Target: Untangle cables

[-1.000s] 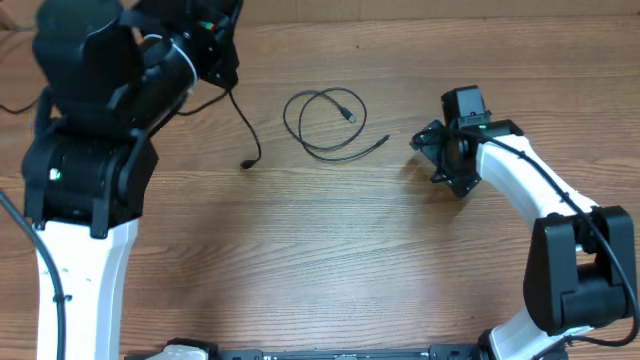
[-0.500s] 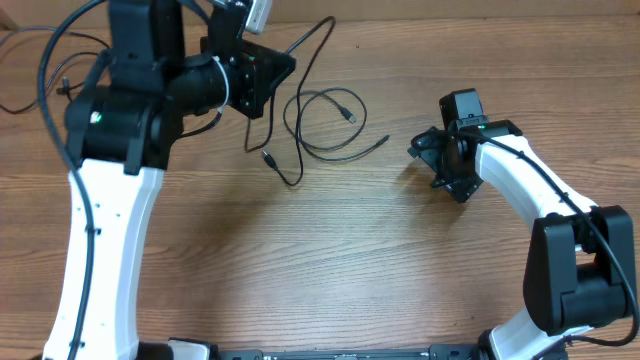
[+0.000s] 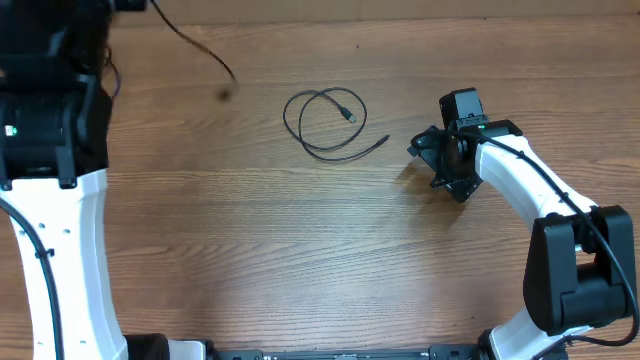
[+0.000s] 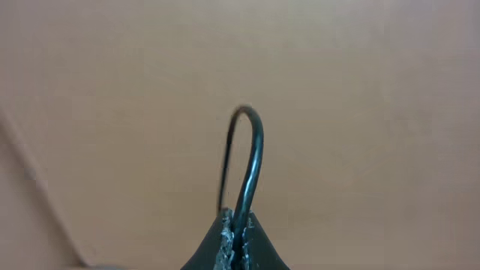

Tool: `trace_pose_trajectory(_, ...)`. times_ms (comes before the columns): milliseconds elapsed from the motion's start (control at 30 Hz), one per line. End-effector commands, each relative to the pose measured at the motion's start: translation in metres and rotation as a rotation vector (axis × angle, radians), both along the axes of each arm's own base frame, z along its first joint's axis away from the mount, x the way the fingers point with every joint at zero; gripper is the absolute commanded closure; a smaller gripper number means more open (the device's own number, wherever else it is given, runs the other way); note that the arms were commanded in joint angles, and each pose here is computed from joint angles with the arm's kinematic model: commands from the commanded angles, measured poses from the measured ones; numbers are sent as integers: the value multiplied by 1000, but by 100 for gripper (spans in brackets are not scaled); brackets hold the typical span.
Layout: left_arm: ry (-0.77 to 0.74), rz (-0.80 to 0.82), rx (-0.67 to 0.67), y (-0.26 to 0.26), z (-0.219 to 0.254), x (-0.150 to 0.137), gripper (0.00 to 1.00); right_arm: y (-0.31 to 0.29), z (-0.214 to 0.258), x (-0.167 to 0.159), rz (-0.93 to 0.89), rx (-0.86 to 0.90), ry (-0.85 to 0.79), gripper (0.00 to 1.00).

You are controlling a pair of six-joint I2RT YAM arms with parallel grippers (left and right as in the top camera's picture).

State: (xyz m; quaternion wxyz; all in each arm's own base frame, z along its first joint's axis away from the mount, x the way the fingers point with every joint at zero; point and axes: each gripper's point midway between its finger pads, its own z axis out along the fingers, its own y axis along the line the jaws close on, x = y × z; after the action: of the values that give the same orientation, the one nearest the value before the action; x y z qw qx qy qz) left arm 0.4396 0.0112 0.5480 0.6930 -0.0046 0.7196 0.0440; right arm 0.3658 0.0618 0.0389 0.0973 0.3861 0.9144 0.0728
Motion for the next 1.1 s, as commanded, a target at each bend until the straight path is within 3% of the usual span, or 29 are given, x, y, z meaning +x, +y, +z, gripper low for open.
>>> trace_pose_trajectory(0, 71, -26, 45, -3, -30, 32, 96, 0, 2, 3, 3, 2, -8, 0)
trace_pose_trajectory(233, 443, -40, 23, -2, -172, 94, 96, 0, 2, 3, 3, 2, -8, 0)
trace_pose_trajectory(533, 711, -55, 58, 1, -329, 154, 96, 0, 2, 3, 3, 2, -8, 0)
trace_pose_trajectory(667, 828, -54, 46, 2, -395, 161, 94, 0, 2, 3, 3, 2, -8, 0)
trace_pose_trajectory(700, 867, -46, 26, 2, -412, 159, 86, 0, 2, 3, 3, 2, -8, 0)
trace_pose_trajectory(733, 894, -36, 3, 2, -423, 157, 71, 0, 2, 3, 3, 2, -8, 0)
trace_pose_trajectory(767, 917, -21, -25, 2, -431, 154, 40, 0, 2, 3, 3, 2, -8, 0)
trace_pose_trajectory(833, 920, 3, -70, 2, -429, 152, 21, 0, 2, 3, 3, 2, -9, 0)
trace_pose_trajectory(867, 892, 11, -77, 3, -414, 153, 2, 0, 2, 3, 3, 2, -8, 0)
trace_pose_trajectory(1067, 693, 59, -174, 4, -275, 121, 0, 0, 2, 3, 3, 2, -8, 0)
